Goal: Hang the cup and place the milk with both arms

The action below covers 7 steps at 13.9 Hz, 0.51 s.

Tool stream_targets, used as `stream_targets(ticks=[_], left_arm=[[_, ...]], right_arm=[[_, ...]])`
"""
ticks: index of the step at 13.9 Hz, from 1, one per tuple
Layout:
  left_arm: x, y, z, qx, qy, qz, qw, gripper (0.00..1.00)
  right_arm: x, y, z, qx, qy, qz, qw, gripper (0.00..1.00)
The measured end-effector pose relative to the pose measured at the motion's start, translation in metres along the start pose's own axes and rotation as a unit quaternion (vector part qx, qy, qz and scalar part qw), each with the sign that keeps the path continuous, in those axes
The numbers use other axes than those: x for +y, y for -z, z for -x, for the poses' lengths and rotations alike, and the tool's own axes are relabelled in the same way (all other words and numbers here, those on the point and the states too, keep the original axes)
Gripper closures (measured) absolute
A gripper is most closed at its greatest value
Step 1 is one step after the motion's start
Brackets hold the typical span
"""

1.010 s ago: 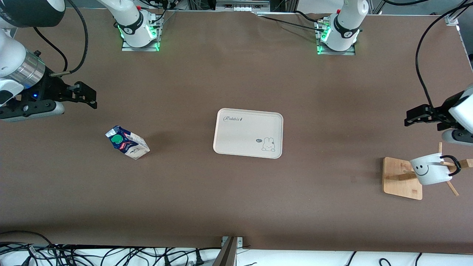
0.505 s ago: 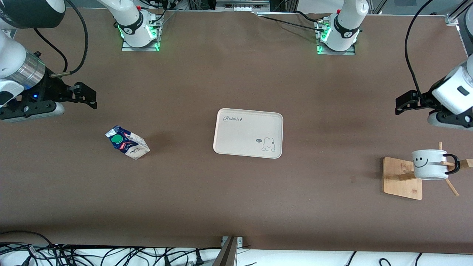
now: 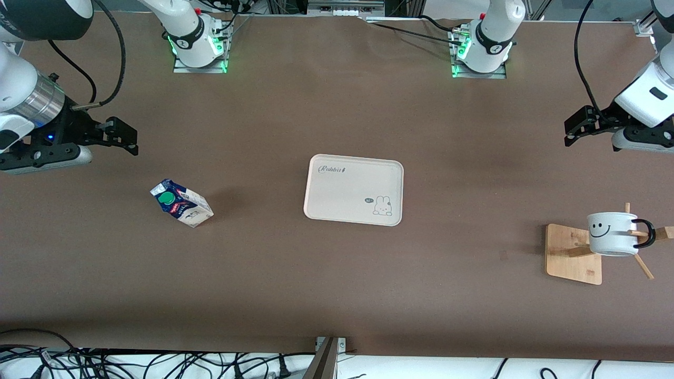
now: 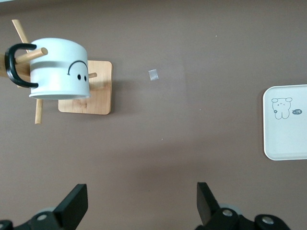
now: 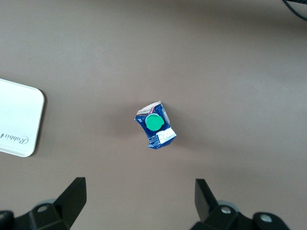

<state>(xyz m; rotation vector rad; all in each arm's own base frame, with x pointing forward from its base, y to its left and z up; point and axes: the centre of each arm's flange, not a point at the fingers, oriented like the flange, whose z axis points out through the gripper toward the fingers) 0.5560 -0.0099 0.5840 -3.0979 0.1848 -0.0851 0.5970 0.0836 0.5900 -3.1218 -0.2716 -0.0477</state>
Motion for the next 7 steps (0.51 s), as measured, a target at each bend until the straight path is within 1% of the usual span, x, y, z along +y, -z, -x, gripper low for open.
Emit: stream_targets(ticks=[7], left_arm=[[0.0001,-0.0006,-0.0006,0.0,0.0,0.0,1.0,0.0]], right_arm=[[0.0002,0.0,0.0,0.0,0.0,0.0,1.0,0.0]])
